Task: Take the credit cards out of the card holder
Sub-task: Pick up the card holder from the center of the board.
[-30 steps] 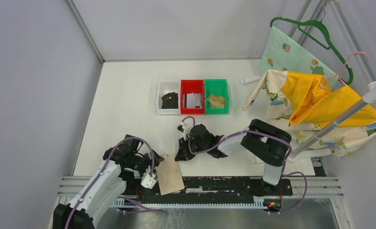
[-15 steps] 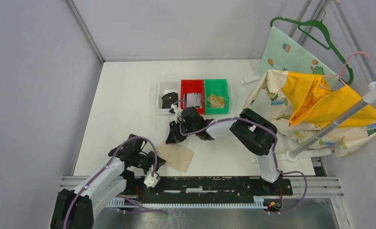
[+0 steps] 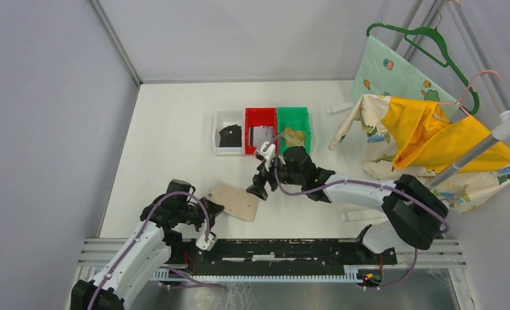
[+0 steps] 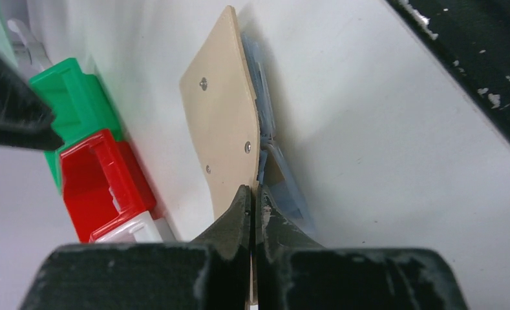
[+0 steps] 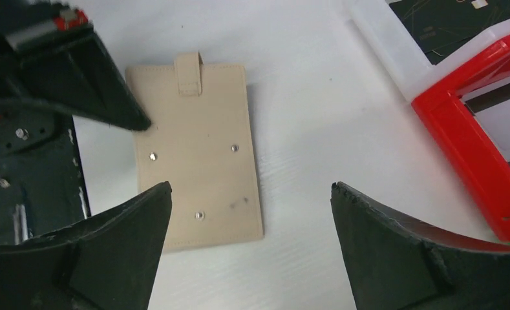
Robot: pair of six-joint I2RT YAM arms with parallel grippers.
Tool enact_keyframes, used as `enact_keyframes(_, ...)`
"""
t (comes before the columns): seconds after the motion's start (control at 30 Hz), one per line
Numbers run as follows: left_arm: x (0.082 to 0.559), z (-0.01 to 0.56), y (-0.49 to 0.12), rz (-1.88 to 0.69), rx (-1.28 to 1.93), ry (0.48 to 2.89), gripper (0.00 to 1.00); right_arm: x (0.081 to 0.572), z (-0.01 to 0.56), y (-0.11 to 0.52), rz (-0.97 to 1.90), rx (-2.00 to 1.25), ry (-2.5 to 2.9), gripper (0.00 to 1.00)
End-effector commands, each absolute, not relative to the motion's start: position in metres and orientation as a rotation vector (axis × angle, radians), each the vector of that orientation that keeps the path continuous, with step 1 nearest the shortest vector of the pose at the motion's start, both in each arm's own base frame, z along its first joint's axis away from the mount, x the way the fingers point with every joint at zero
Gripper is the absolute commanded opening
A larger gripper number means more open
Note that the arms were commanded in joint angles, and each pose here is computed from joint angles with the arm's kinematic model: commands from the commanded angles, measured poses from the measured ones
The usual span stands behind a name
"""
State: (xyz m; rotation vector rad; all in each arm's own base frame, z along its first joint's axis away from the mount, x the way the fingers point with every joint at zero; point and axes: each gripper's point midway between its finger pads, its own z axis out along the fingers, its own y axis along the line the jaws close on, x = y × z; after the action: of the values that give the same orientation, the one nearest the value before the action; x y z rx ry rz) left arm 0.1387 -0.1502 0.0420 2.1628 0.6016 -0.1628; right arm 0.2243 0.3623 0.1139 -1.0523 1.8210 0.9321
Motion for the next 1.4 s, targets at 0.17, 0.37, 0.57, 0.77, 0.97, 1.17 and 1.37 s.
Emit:
enact_keyframes(0.17,0.143,0.076,-0.158,-0.267,2.092,0.724,0.02,0.185,0.123,0.352,0.77,-1.32,1.388,0.98)
enact_keyframes(0.37,0.143,0.087,-0.161,-0.411,2.065,0.886,0.02,0.167,0.134,0.367,0.761,-1.33,1.281,0.98)
enact_keyframes(0.57,0.147,0.097,-0.168,-0.513,2.022,0.971,0.02,0.153,0.128,0.382,0.711,-1.345,1.238,0.98)
enact_keyframes(0.77,0.149,0.098,-0.168,-0.521,2.016,1.002,0.02,0.133,0.12,0.39,0.704,-1.415,1.184,0.98)
enact_keyframes(0.97,0.151,0.1,-0.168,-0.516,2.014,1.01,0.02,0.122,0.099,0.392,0.712,-1.463,1.212,0.98)
enact_keyframes(1.17,0.152,0.102,-0.168,-0.52,2.004,1.028,0.02,0.127,0.079,0.392,0.634,-1.484,1.24,0.98)
enact_keyframes(1.37,0.152,0.107,-0.169,-0.518,1.988,1.039,0.02,0.16,0.079,0.389,0.406,-1.426,1.235,0.97)
